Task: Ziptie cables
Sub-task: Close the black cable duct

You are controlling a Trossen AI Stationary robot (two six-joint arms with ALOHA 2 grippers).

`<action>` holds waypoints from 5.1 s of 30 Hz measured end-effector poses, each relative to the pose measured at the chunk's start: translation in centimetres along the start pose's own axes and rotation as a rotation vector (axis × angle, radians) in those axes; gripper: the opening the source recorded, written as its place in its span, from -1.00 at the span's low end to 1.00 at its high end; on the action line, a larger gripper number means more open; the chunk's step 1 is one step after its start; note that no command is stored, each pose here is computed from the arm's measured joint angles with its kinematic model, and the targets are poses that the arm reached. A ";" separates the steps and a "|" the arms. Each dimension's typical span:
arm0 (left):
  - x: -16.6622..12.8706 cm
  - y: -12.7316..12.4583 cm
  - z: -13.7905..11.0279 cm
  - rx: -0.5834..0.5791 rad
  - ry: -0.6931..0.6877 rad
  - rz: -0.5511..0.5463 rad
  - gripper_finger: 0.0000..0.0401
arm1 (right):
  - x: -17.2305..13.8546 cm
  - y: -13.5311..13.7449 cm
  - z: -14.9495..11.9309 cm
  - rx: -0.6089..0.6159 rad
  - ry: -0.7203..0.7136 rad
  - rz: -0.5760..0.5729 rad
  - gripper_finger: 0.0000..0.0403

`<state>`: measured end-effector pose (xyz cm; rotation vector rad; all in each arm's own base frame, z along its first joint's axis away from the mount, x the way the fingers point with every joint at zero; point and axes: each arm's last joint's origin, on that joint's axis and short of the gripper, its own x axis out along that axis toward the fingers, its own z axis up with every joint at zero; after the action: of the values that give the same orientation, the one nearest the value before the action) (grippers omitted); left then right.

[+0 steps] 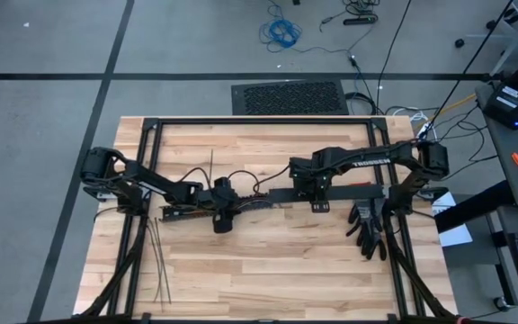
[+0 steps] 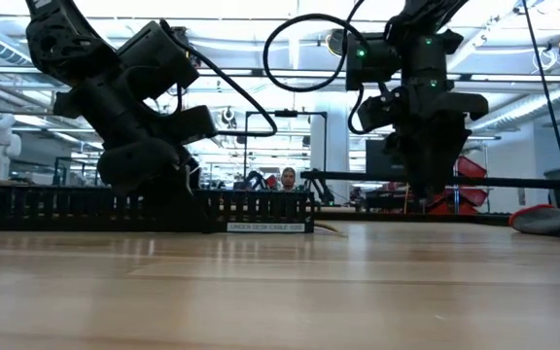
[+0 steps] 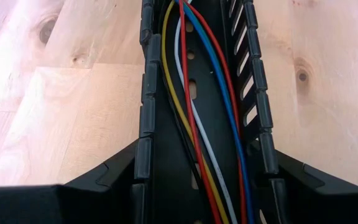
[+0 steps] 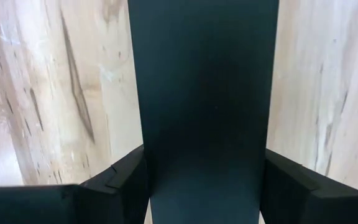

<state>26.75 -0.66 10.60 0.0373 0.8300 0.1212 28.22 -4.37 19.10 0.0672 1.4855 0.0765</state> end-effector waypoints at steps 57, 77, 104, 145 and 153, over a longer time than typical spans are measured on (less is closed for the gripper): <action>0.0 0.0 0.0 -0.001 -0.002 -0.010 0.25 | 1.1 -1.4 -0.3 0.010 0.068 0.059 0.10; 0.0 0.0 0.0 0.004 -0.003 -0.010 0.25 | 1.2 -0.6 0.5 -0.027 -0.004 0.113 0.10; 0.0 0.0 0.0 -0.009 -0.005 -0.009 0.25 | 1.0 -1.2 3.1 -0.040 0.093 0.041 0.08; -0.1 -0.5 0.0 0.064 -0.009 -0.024 0.25 | 1.6 -1.6 4.3 0.069 0.208 0.052 0.06; -0.1 -0.5 0.1 0.070 -0.011 -0.025 0.25 | 2.2 -0.8 4.6 0.076 0.185 0.003 0.06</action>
<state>26.85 -1.21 10.71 0.0938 0.8232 0.0685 32.97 -4.98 17.18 0.1263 1.6730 0.0290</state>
